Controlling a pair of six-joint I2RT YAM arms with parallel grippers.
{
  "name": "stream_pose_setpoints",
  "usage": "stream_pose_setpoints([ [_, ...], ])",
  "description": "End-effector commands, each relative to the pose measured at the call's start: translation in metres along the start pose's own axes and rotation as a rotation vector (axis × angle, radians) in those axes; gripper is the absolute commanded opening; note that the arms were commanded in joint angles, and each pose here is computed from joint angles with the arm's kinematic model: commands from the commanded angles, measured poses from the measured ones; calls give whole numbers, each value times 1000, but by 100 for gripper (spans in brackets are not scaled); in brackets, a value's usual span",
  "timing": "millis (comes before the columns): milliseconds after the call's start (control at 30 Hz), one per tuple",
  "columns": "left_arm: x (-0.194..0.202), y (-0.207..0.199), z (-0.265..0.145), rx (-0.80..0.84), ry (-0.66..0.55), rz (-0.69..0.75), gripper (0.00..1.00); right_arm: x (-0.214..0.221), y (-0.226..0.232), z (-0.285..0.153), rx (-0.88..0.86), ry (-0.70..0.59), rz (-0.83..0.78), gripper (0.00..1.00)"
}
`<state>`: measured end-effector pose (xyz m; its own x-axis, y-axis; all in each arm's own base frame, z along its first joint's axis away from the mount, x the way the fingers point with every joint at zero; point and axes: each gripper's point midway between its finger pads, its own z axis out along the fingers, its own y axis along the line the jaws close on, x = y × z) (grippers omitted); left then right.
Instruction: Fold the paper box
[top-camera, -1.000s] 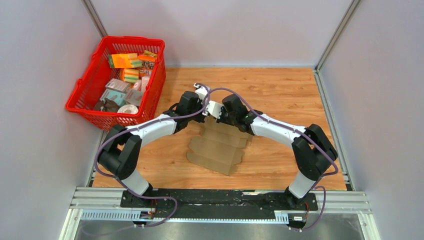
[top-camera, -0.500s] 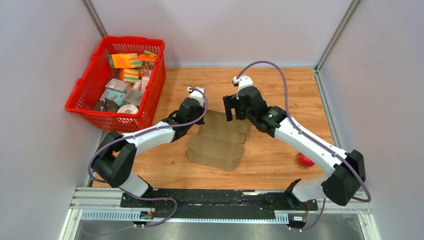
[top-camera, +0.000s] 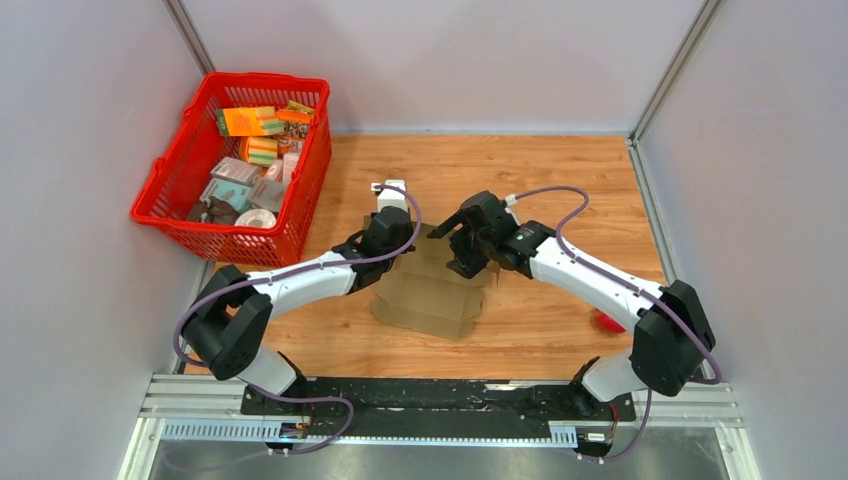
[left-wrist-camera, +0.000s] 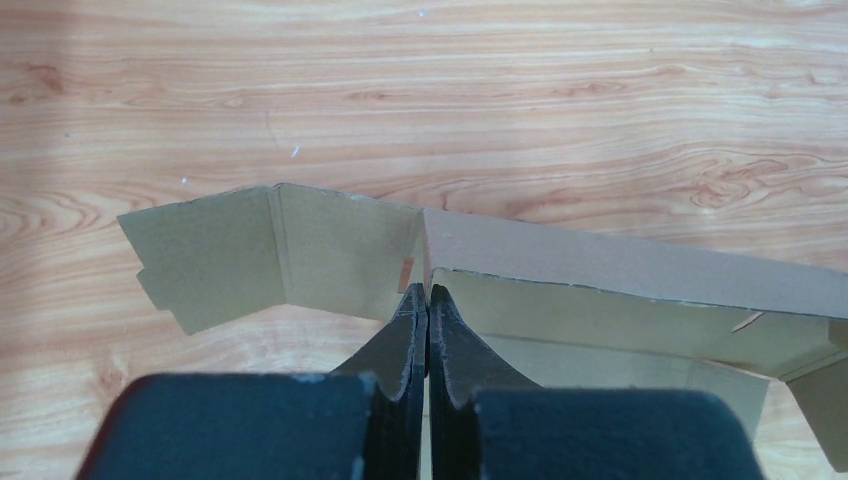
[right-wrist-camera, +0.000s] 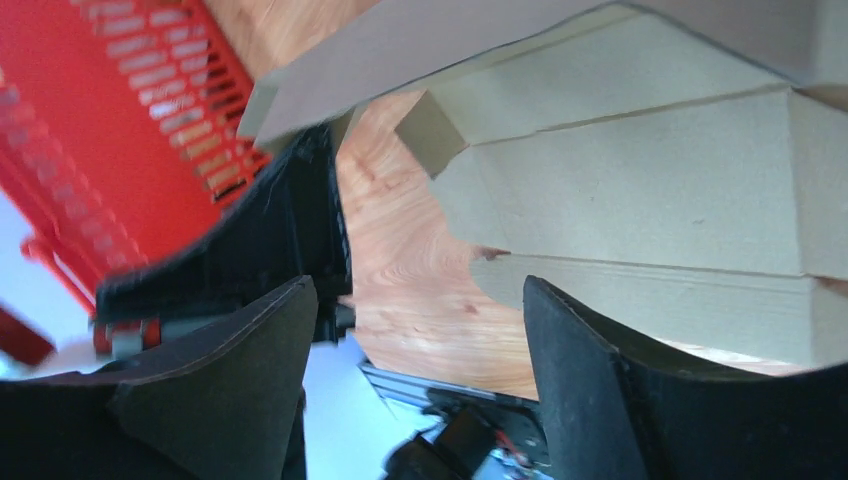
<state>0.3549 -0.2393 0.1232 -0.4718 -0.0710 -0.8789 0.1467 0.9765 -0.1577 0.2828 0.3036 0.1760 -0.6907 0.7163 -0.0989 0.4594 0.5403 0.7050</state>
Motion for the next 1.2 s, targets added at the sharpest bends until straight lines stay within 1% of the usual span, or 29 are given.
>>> stream_pose_setpoints([
  [0,-17,4,-12,-40,-82,-59,0,-23,21,9,-44,-85,353,76],
  [167,-14,9,-15,-49,-92,-77,0,-47,18,16,-33,-165,400,73],
  [233,-14,8,-16,-43,-99,-87,0,-53,10,21,7,-188,424,73],
  [367,-15,7,-17,-34,-106,-94,0,-60,10,32,14,-179,467,71],
  [433,-14,6,-17,-27,-108,-96,0,-64,9,36,20,-197,467,69],
  [500,-12,5,-17,-18,-104,-103,0,-68,15,38,6,-211,473,65],
  [533,-12,4,-17,-14,-105,-108,0,-69,17,40,5,-213,474,61],
  [700,-8,2,-17,-1,-104,-111,0,-71,24,53,1,-213,493,54],
  [733,-7,2,-18,1,-102,-106,0,-72,26,53,-4,-212,497,50],
  [833,-8,1,-19,6,-104,-98,0,-71,28,58,-7,-203,508,42],
  [1000,-8,-1,-21,31,-111,-92,0,-65,25,69,-1,-173,518,34],
  [1067,-7,-4,-22,51,-104,-86,0,-63,23,70,2,-163,512,29],
  [1100,-6,-5,-23,57,-103,-83,0,-63,24,70,-9,-164,509,22],
  [1167,-4,-7,-25,82,-94,-70,0,-64,19,71,-16,-172,493,15],
])
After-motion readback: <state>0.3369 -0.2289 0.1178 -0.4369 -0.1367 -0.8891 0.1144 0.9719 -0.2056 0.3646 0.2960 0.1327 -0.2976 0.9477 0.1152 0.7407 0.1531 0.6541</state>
